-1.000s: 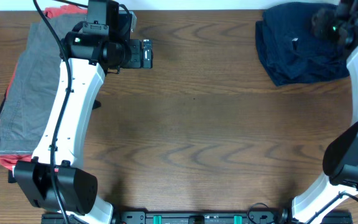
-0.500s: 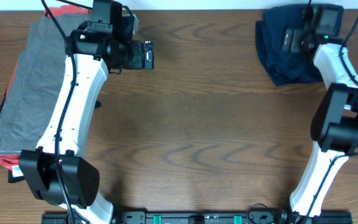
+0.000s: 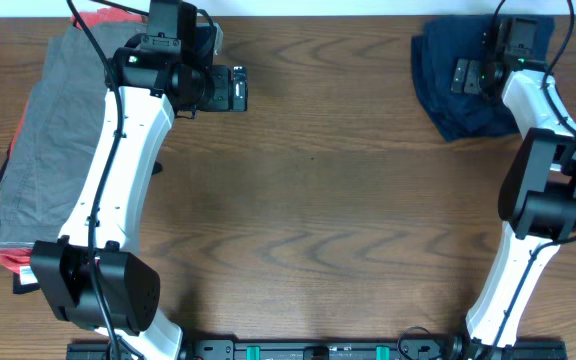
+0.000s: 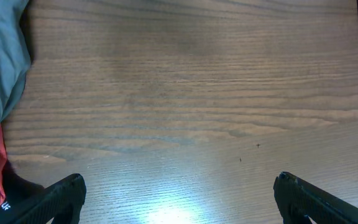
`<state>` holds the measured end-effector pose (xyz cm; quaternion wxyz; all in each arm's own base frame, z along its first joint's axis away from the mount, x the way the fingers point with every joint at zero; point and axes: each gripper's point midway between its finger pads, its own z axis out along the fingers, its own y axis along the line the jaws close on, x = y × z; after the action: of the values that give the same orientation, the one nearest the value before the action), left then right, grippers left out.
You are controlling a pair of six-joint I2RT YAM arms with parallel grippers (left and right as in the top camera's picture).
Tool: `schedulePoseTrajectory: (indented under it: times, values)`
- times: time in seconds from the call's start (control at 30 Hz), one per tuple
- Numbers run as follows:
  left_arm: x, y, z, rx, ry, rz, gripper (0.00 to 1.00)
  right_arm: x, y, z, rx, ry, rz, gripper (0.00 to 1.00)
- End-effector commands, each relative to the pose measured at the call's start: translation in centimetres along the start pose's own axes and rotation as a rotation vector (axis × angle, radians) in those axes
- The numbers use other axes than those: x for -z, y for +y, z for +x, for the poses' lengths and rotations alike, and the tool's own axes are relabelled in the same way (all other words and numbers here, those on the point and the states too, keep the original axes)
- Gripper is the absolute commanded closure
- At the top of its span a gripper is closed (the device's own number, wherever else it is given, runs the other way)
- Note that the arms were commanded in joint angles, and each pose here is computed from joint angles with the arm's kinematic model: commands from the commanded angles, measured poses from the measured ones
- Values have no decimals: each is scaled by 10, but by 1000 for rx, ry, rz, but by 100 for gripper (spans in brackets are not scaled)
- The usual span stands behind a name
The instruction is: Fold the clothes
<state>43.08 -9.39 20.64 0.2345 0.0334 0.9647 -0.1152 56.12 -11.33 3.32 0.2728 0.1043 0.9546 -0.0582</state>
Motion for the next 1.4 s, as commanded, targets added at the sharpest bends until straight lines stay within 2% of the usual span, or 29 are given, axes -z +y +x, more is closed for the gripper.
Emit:
schedulePoseTrajectory:
  times: [0.0, 0.2, 0.4, 0.53, 0.7, 0.93, 1.03, 1.2, 1.37]
  values:
    - [-8, 5, 4, 11, 22, -13, 2, 43, -17, -16, 6, -45, 38, 1]
    - [-8, 5, 4, 11, 22, -14, 2, 185, -18, -76, 57, -282, 3, 1]
    - [-8, 5, 4, 11, 22, -14, 2, 298, -25, -99, 43, -487, 9, 1]
    - [-8, 5, 4, 11, 22, -14, 2, 345, -28, -102, 36, -576, 11, 1]
    - [-8, 5, 4, 11, 22, -13, 2, 373, -30, -102, 32, -630, 13, 1]
    - [-8, 5, 4, 11, 22, -14, 2, 371, -30, -96, 35, -602, 12, 1]
    - [-8, 5, 4, 11, 22, -13, 2, 377, -23, -79, 50, -554, -2, 1]
    - [-8, 5, 4, 11, 22, -13, 2, 405, 15, -33, 133, -469, -80, 1]
    - [-8, 5, 4, 11, 22, -13, 2, 427, 32, -3, 163, -473, -131, 1]
